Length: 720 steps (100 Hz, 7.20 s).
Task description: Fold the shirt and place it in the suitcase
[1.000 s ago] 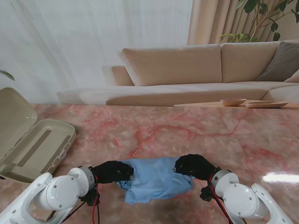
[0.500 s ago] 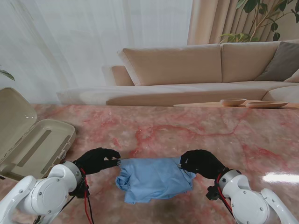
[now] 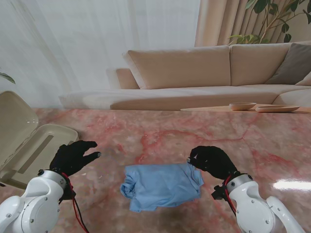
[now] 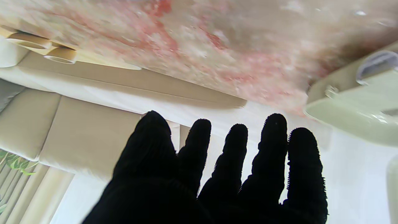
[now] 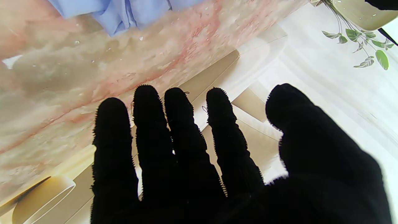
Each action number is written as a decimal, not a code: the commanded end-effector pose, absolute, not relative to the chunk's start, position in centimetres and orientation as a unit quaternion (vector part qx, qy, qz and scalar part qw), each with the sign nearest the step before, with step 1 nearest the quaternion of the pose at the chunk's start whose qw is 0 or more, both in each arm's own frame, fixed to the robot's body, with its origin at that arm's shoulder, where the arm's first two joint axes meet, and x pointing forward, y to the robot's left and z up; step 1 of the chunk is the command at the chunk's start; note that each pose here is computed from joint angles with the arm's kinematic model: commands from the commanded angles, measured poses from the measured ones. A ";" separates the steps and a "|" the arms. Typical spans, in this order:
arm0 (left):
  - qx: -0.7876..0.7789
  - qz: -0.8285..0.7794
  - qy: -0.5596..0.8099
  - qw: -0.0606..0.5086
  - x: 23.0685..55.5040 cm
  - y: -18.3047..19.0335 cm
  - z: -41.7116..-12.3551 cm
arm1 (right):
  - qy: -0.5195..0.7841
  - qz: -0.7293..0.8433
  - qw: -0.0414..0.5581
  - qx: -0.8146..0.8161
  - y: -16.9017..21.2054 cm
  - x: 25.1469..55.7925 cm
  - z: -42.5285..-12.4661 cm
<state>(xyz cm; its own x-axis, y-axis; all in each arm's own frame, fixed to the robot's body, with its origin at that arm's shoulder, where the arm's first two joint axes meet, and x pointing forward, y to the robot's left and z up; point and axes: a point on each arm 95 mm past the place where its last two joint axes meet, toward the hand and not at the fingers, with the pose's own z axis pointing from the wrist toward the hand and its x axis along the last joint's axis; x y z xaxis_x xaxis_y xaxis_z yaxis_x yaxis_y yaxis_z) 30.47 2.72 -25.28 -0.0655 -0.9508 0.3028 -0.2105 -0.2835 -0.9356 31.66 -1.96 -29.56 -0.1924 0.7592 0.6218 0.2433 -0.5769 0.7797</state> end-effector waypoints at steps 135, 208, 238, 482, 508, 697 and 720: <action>-0.615 -0.375 0.459 0.519 25.3 11.6 -32.0 | 0.440 0.620 0.135 0.635 0.7 32.6 -31.9; -0.641 -0.359 0.465 0.494 27.2 12.7 -34.6 | 0.438 0.618 0.136 0.639 0.6 32.4 -32.0; -0.651 -0.359 0.464 0.482 27.7 13.0 -35.3 | 0.438 0.616 0.135 0.641 0.6 32.5 -32.1; -0.582 -0.512 0.572 0.267 39.2 4.3 -36.1 | 0.421 0.593 0.140 0.672 -0.5 32.7 -33.2; -0.564 -0.536 0.581 0.238 40.3 2.8 -36.6 | 0.418 0.591 0.142 0.675 -0.7 32.9 -33.4; -0.438 -0.639 0.622 0.114 48.3 -4.4 -36.7 | 0.407 0.581 0.150 0.688 -1.8 33.2 -34.7; -0.428 -0.640 0.629 0.104 48.9 -5.1 -37.0 | 0.407 0.579 0.152 0.690 -2.0 33.2 -34.7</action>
